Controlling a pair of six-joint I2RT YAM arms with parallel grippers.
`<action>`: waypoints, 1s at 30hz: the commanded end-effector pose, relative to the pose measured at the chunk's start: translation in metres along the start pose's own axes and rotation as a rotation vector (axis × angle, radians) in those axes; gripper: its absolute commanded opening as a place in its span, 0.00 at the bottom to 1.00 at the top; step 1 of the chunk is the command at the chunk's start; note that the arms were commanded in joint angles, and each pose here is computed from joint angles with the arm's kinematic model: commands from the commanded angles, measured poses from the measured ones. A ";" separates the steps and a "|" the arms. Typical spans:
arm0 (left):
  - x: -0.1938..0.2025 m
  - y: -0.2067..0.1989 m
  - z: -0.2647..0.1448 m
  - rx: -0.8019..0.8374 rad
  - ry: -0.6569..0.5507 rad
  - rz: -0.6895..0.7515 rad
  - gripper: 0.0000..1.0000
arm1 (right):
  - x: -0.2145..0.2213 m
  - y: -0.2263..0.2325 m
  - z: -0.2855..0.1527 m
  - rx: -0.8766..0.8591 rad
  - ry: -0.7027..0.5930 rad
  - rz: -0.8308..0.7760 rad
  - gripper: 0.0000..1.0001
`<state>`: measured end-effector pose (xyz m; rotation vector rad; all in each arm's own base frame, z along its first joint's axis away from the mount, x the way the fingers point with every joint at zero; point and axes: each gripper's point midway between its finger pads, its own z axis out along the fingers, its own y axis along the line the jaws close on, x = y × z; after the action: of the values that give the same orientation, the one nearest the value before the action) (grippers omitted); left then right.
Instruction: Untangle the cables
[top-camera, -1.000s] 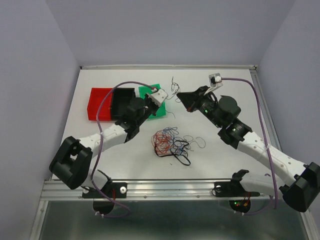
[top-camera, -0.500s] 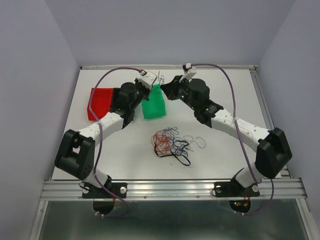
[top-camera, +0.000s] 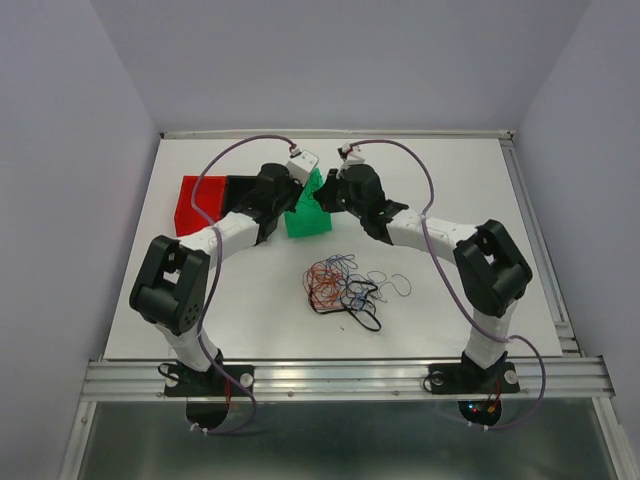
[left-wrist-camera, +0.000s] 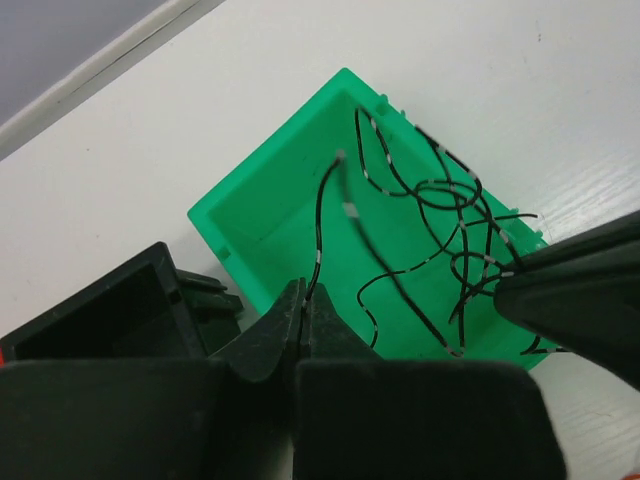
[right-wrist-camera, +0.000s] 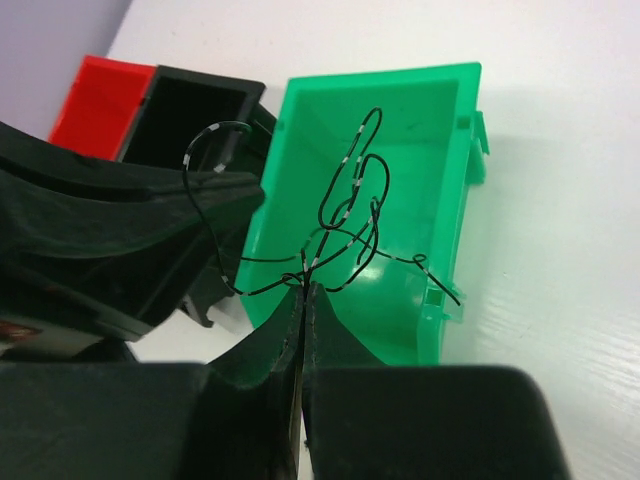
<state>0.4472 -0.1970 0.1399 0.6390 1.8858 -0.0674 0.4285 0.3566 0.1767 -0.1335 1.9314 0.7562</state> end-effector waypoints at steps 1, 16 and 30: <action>-0.024 0.018 0.003 -0.067 -0.009 -0.023 0.00 | -0.022 0.007 0.020 0.000 -0.049 0.006 0.00; -0.007 -0.001 0.013 0.028 0.128 -0.057 0.20 | 0.004 -0.013 0.046 0.068 -0.005 0.007 0.01; -0.064 0.024 -0.038 -0.053 -0.081 -0.062 0.42 | 0.021 -0.019 0.065 0.080 0.040 -0.021 0.00</action>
<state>0.4414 -0.1947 0.1615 0.6069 1.9685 -0.0824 0.4619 0.3739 0.1099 -0.1150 2.0449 0.6625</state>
